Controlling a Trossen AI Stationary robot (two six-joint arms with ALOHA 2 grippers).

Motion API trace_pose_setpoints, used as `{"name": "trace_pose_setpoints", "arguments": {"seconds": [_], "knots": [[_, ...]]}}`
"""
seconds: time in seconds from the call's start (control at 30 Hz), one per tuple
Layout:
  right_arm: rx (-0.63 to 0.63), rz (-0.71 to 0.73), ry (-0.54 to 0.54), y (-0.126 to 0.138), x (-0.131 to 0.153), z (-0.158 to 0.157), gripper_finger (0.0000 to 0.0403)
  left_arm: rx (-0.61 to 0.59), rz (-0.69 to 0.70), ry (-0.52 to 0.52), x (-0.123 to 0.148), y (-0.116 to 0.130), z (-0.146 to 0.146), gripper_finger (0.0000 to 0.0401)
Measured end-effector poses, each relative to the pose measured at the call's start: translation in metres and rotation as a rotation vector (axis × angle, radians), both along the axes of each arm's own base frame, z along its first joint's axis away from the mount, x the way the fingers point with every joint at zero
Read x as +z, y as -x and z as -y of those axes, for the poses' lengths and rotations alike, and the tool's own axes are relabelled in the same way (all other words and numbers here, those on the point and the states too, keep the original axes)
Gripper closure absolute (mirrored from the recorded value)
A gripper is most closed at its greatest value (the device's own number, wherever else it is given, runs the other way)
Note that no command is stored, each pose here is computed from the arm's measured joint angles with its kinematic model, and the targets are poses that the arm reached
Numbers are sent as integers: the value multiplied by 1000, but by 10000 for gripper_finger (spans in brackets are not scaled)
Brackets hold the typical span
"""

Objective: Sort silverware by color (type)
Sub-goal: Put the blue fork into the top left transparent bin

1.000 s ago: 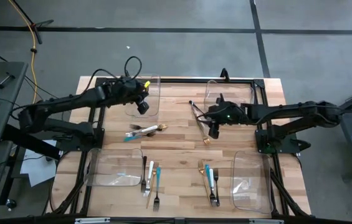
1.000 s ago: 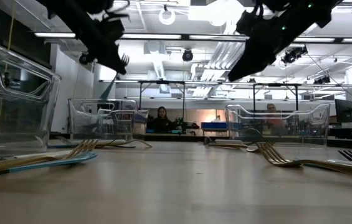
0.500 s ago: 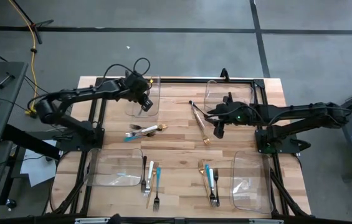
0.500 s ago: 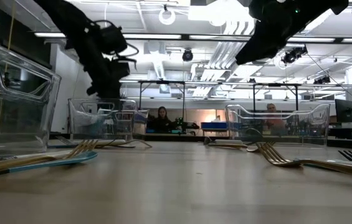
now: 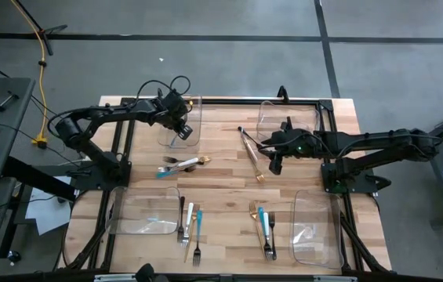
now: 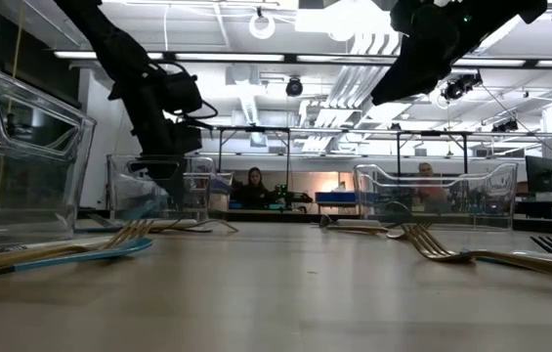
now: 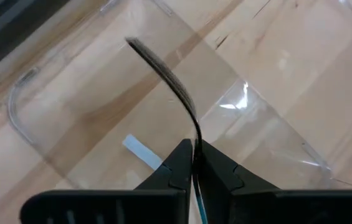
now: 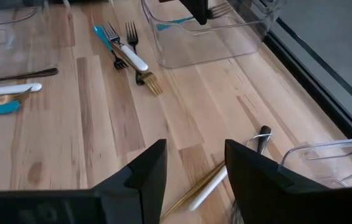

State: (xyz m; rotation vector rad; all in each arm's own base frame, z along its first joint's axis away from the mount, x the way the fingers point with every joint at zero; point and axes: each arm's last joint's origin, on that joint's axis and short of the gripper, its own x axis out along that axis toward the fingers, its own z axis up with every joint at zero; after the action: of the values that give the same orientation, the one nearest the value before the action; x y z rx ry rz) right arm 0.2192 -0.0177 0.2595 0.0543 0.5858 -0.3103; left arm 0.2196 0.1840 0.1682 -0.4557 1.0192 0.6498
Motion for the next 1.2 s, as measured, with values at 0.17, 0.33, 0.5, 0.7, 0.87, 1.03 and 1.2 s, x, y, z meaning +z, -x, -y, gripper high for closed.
{"name": "trace_pose_setpoints", "arguments": {"seconds": [0.17, 0.33, 0.5, 0.7, 0.87, 1.03, 1.2], "knots": [[-9, 5, -16, 0, 0, 0, 245, -15, 33, -45, 10, 1, 0, 361], [-9, 5, -16, 0, 0, 0, 245, -16, 76, -86, 29, 4, 3, 329], [-19, 15, -32, 0, 0, 0, 245, -8, 216, -139, 66, 14, 13, 299], [-43, 52, -79, -2, 2, 0, 245, -124, 517, -170, 101, 24, 48, 283], [-43, 55, -79, -2, 2, 0, 245, -311, 719, -232, 96, 31, 92, 282], [-39, 53, -74, -2, 2, 0, 245, -421, 794, -199, 74, 35, 126, 281], [-39, 53, -74, -2, 2, 0, 245, -471, 802, -208, 74, 33, 141, 281]]}}
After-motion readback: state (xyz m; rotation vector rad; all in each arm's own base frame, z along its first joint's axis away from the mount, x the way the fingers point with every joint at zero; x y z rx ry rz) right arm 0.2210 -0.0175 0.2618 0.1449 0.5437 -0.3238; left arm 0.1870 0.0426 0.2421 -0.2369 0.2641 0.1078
